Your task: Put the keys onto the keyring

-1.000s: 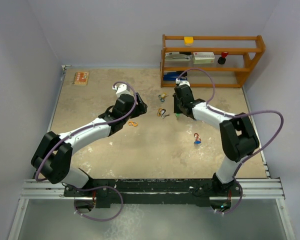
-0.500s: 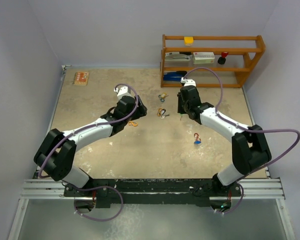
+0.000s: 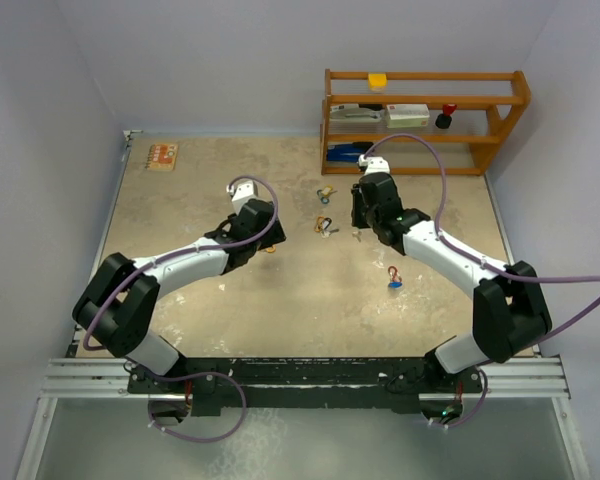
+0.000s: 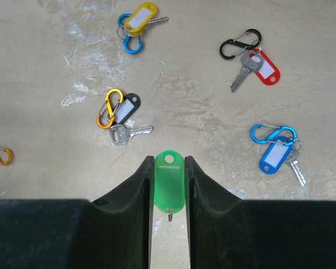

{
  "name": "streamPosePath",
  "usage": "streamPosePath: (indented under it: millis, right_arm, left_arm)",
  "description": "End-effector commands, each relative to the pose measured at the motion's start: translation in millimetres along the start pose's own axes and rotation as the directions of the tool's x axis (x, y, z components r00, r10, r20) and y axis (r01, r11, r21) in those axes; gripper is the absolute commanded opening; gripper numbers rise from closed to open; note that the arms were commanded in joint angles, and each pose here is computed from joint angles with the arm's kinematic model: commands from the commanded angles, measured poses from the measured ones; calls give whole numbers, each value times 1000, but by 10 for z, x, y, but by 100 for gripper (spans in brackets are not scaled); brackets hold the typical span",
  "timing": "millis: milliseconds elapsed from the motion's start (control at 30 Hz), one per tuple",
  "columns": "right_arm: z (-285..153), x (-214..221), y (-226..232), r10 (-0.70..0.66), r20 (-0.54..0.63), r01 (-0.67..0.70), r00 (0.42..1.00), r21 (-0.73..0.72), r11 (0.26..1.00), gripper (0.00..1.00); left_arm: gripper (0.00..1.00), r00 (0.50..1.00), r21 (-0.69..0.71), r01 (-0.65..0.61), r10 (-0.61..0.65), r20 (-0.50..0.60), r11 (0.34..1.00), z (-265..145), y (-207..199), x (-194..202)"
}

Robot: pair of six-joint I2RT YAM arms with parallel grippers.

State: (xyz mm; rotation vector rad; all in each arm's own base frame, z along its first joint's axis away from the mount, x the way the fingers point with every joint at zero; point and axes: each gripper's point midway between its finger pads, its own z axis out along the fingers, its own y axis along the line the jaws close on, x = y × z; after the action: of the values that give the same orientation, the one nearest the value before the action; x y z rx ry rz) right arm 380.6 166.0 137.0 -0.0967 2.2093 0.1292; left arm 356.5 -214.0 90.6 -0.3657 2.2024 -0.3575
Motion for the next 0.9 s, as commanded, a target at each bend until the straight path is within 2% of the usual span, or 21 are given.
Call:
streamPosePath:
  millis: [0, 233, 867]
  right_arm:
    - [-87, -148, 42, -7, 47, 8, 999, -11, 1000, 21]
    - [-79, -130, 62, -11, 43, 12, 999, -14, 1000, 22]
    - [-102, -135, 43, -17, 49, 17, 999, -7, 1000, 22]
  left_arm:
    - [63, 999, -82, -38, 37, -17, 996, 9, 222, 59]
    - [63, 995, -69, -43, 37, -89, 997, -38, 335, 313]
    - [63, 994, -33, -17, 13, -107, 999, 116, 282, 459]
